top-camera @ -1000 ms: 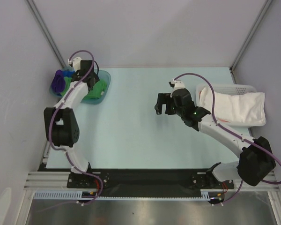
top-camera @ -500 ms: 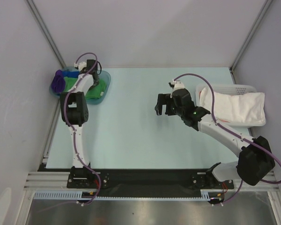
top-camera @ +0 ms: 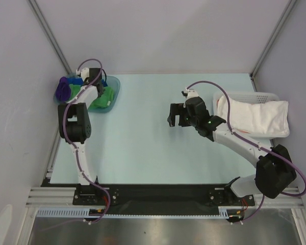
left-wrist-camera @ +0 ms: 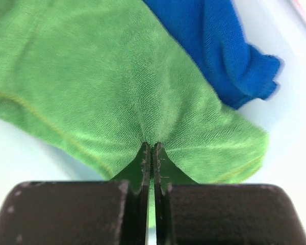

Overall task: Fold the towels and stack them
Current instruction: Grab crumpled towel, then move the towel to the center of the board

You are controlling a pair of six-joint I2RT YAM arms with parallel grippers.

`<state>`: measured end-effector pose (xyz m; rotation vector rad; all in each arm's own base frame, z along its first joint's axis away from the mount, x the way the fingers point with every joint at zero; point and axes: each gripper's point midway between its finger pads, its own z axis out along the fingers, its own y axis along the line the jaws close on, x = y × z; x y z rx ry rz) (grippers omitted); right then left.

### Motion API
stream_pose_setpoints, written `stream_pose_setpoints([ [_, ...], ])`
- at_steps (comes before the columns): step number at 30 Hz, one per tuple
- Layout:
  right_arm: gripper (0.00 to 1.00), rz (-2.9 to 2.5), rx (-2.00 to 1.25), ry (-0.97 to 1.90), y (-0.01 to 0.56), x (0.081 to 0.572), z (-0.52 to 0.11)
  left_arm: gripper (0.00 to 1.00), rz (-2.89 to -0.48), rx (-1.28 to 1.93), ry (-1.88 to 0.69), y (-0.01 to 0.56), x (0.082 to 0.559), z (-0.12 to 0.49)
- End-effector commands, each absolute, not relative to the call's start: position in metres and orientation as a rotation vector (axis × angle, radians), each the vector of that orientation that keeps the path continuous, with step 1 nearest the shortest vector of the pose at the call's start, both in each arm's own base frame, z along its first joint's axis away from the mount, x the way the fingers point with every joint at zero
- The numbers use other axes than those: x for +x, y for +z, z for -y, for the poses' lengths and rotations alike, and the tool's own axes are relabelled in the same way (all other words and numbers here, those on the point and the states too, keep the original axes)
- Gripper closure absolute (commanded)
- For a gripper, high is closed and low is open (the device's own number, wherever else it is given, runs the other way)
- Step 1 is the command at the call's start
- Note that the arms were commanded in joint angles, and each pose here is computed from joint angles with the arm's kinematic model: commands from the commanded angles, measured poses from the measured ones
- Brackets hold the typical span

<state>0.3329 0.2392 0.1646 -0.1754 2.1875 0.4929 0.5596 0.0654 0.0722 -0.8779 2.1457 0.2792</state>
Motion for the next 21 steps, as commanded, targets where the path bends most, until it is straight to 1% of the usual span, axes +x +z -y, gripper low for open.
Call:
stream_pose_setpoints([
  [1, 0.0, -2.125, -0.181, 0.523, 0.188, 0.344, -0.246, 1.0, -1.808, -0.835, 0.118, 0.19, 0.576, -0.07],
  [2, 0.0, -2.124, -0.188, 0.528, 0.188, 0.344, -0.247, 1.0, -1.816, -0.829, 0.116, 0.179, 0.566, -0.068],
  [3, 0.0, -2.124, -0.185, 0.526, 0.188, 0.345, -0.247, 1.0, -1.783, -0.812, 0.103, 0.188, 0.565, -0.066],
  [4, 0.0, -2.124, -0.186, 0.527, 0.188, 0.344, -0.247, 1.0, -1.691, -0.798, 0.073, 0.219, 0.565, -0.065],
  [5, 0.0, -2.123, -0.192, 0.535, 0.187, 0.344, -0.249, 1.0, -1.683, -0.801, 0.103, 0.213, 0.556, -0.068],
  [6, 0.0, -2.123, -0.194, 0.536, 0.187, 0.345, -0.249, 1.0, -1.669, -0.748, 0.105, 0.222, 0.553, -0.052],
  [7, 0.0, -2.125, -0.194, 0.535, 0.185, 0.345, -0.25, 1.0, -1.599, -0.728, 0.092, 0.239, 0.554, -0.047],
  [8, 0.0, -2.126, -0.198, 0.542, 0.185, 0.345, -0.251, 1.0, -1.576, -0.706, 0.094, 0.247, 0.544, -0.036],
  [13, 0.0, -2.129, -0.202, 0.549, 0.183, 0.345, -0.253, 1.0, -1.474, -0.646, 0.076, 0.282, 0.526, -0.008],
  [14, 0.0, -2.127, -0.204, 0.555, 0.184, 0.345, -0.254, 1.0, -1.479, -0.622, 0.064, 0.279, 0.521, 0.007],
  [16, 0.0, -2.123, -0.209, 0.562, 0.184, 0.345, -0.255, 1.0, -1.429, -0.605, 0.071, 0.299, 0.508, 0.016],
  [17, 0.0, -2.123, -0.208, 0.563, 0.184, 0.344, -0.255, 1.0, -1.436, -0.56, 0.066, 0.301, 0.502, 0.034],
  [18, 0.0, -2.123, -0.207, 0.562, 0.184, 0.344, -0.254, 1.0, -1.384, -0.564, 0.06, 0.32, 0.492, 0.038],
  [19, 0.0, -2.119, -0.201, 0.562, 0.185, 0.344, -0.254, 1.0, -1.384, -0.534, 0.041, 0.326, 0.485, 0.057],
  [21, 0.0, -2.109, -0.19, 0.558, 0.188, 0.343, -0.251, 1.0, -1.367, -0.51, 0.025, 0.342, 0.471, 0.071],
])
